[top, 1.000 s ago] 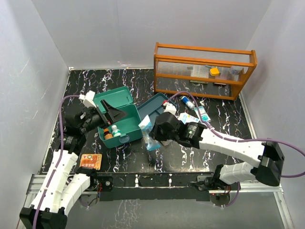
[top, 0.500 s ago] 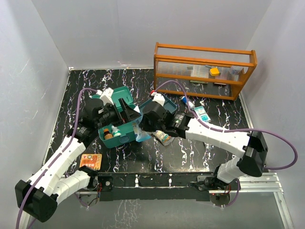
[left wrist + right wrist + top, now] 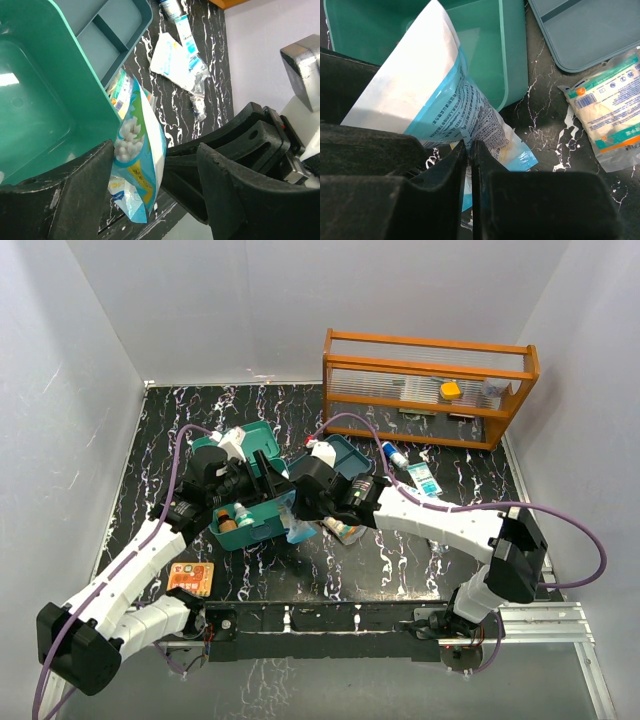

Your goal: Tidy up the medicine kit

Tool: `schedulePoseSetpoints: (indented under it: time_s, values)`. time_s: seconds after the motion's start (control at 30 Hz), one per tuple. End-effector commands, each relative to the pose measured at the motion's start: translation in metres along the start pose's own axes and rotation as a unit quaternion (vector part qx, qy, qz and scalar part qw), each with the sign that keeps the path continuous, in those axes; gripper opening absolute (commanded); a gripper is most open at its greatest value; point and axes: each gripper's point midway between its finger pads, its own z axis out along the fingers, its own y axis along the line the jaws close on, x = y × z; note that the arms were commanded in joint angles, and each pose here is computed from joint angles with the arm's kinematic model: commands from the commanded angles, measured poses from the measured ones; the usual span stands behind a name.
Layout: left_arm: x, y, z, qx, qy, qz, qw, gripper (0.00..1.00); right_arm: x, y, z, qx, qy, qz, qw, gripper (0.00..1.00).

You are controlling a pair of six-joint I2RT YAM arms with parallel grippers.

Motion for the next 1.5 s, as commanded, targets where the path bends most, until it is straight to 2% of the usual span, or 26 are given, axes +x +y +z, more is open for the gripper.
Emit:
schedulePoseSetpoints:
  time_s: [0.0, 0.1, 0.2, 0.33, 0.43, 0.6, 0.87, 1.03, 1.13, 1.23, 1.3, 1.37, 1.47]
  values:
    - [-0.003, -0.010, -0.011, 0.005, -0.004, 0.017, 1.000, 0.69, -0.027, 0.030, -0.014, -0.043, -0.034, 0.008, 0.998, 0.08]
    - [0.002, -0.003, -0.011, -0.008, 0.002, 0.011, 1.000, 0.70, -0.031, 0.035, -0.015, -0.051, -0.037, 0.009, 0.998, 0.08]
    - [0.003, -0.001, -0.008, -0.010, 0.007, 0.003, 1.000, 0.66, -0.033, 0.040, -0.017, -0.058, -0.037, 0.010, 0.998, 0.08]
    - [-0.001, -0.004, -0.006, -0.010, 0.004, 0.004, 1.000, 0.54, -0.034, 0.044, -0.017, -0.067, -0.035, 0.011, 0.997, 0.08]
    - [-0.006, -0.006, -0.009, -0.011, -0.004, 0.014, 1.000, 0.41, -0.031, 0.039, -0.017, -0.063, -0.034, -0.004, 0.997, 0.11]
    - [-0.006, -0.011, -0.013, 0.002, -0.001, 0.039, 0.999, 0.14, -0.031, 0.034, -0.030, -0.081, -0.042, -0.028, 0.995, 0.27]
    - [-0.004, -0.030, -0.024, 0.040, 0.025, 0.099, 0.994, 0.02, -0.033, 0.011, -0.063, -0.116, -0.054, -0.074, 0.989, 0.51]
    - [0.001, -0.058, -0.034, 0.106, 0.063, 0.149, 0.981, 0.03, -0.043, 0.007, -0.085, -0.174, -0.070, -0.075, 0.979, 0.64]
    - [0.006, -0.071, -0.039, 0.143, 0.088, 0.169, 0.971, 0.05, -0.048, 0.007, -0.097, -0.230, -0.082, -0.084, 0.966, 0.73]
    - [0.010, -0.088, -0.047, 0.191, 0.106, 0.186, 0.958, 0.06, -0.048, 0.012, -0.107, -0.296, -0.091, -0.118, 0.943, 0.83]
    - [0.011, -0.100, -0.053, 0.223, 0.111, 0.196, 0.949, 0.06, -0.046, 0.023, -0.119, -0.351, -0.093, -0.154, 0.919, 0.86]
    - [0.013, -0.112, -0.061, 0.259, 0.115, 0.203, 0.937, 0.06, -0.032, 0.036, -0.135, -0.418, -0.073, -0.194, 0.884, 0.87]
    - [0.014, -0.129, -0.070, 0.309, 0.116, 0.201, 0.922, 0.07, -0.023, 0.049, -0.146, -0.472, -0.055, -0.215, 0.853, 0.86]
